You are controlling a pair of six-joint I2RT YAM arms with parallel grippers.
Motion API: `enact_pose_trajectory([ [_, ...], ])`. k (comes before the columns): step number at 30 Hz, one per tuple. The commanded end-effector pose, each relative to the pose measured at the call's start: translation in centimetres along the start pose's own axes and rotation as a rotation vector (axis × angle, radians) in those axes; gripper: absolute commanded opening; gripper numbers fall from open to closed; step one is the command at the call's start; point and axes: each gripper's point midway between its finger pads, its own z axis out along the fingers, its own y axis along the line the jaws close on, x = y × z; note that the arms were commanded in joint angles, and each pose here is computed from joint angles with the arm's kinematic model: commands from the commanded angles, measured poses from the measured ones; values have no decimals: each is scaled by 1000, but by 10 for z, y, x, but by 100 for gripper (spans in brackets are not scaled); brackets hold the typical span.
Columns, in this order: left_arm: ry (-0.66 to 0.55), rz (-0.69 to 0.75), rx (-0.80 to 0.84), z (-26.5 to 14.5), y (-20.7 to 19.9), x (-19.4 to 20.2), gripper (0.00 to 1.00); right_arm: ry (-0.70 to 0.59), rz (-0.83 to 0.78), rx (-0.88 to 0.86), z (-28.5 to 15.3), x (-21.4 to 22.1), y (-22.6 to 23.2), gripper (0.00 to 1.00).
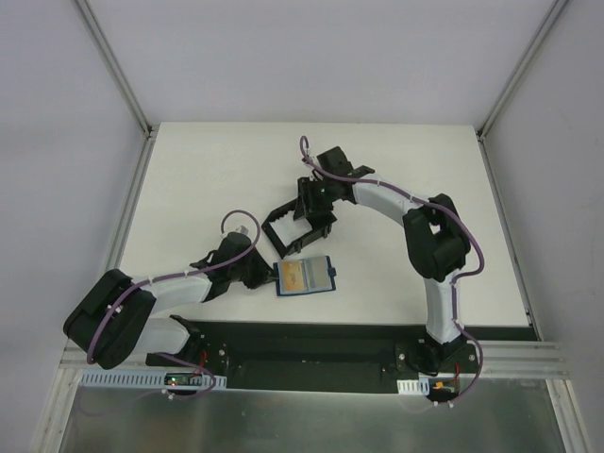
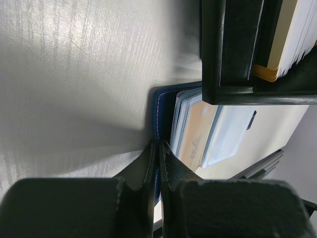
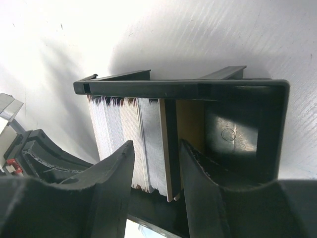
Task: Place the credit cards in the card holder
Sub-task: Pick up the credit card from the storage box.
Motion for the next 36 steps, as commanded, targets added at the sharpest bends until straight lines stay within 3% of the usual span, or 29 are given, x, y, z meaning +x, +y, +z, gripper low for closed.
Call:
enact_pose_trajectory([
  [1, 8, 12, -24, 1, 5, -2, 0, -52, -23, -67, -23, -12, 26, 43],
  [5, 7, 11, -26, 1, 5, -2, 0, -64, -26, -66, -26, -14, 26, 33],
  [10, 10, 10, -26, 2, 5, -1, 0, -82, -30, -81, -31, -18, 31, 29],
  [12, 12, 11, -26, 2, 5, -1, 0, -86, -32, -91, -33, -20, 33, 20],
  [17, 13, 11, -25, 2, 5, -1, 0, -87, -30, -91, -34, -19, 33, 19],
  [27, 10, 12, -22, 2, 5, -1, 0, -135, -123, 118, -38, -26, 7, 1],
  [32, 12, 14, -19, 1, 4, -1, 0, -130, -186, 174, -34, -23, 7, 1],
  [36, 13, 17, -15, 1, 3, -1, 0, -223, -283, 246, -55, -34, 18, 0],
])
